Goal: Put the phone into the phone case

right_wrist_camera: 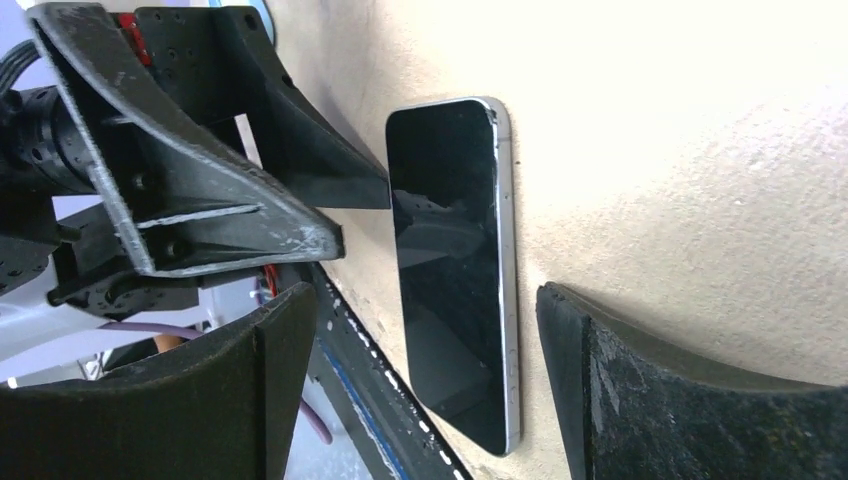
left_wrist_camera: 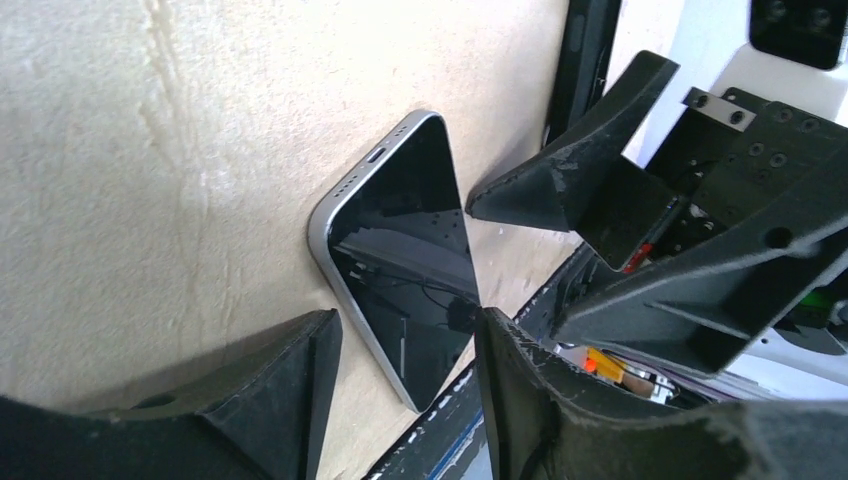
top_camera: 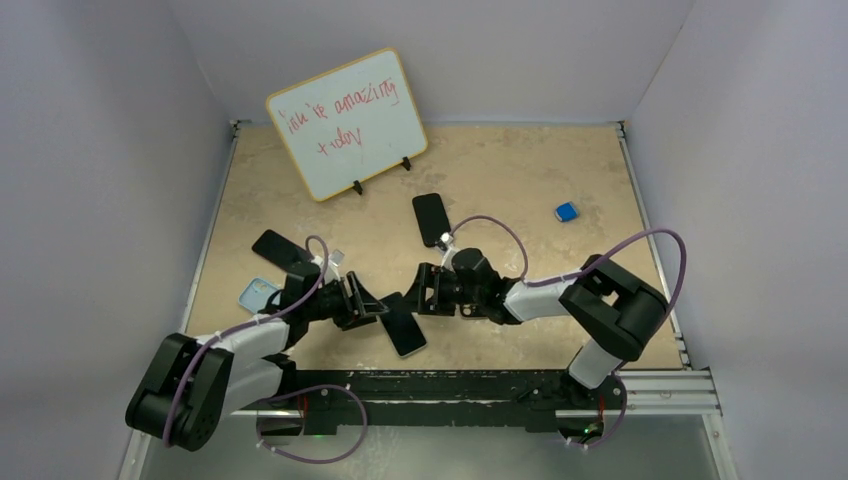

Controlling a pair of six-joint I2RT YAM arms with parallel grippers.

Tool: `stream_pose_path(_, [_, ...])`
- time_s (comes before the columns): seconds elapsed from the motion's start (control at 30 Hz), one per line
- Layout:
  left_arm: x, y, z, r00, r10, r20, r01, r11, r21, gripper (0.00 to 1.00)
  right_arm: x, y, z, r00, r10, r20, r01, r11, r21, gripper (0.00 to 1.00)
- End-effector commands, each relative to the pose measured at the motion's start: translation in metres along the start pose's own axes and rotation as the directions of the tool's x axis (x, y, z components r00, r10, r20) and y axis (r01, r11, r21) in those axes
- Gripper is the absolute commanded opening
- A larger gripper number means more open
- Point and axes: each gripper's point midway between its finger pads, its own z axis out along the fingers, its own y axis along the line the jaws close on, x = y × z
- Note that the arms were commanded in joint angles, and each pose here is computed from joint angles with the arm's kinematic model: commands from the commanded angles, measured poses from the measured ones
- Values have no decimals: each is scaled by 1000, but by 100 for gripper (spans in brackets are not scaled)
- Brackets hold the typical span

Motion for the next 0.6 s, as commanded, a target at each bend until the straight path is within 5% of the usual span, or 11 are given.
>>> stream_pose_path(0.0, [8, 25, -4, 1000, -2, -4, 1, 994, -112, 52, 0, -15, 0, 998, -57, -8, 57, 990, 131, 83])
stream_pose_path(0.33, [20, 33, 3, 998, -34, -49, 29, 994, -106, 31, 28, -1, 20, 998, -30, -58, 36, 994, 101, 83])
stream_pose_path(0.57, [20, 31, 4, 998, -35, -45, 30, 995, -92, 19, 22, 74, 9, 998, 55, -15, -56, 944, -325, 79])
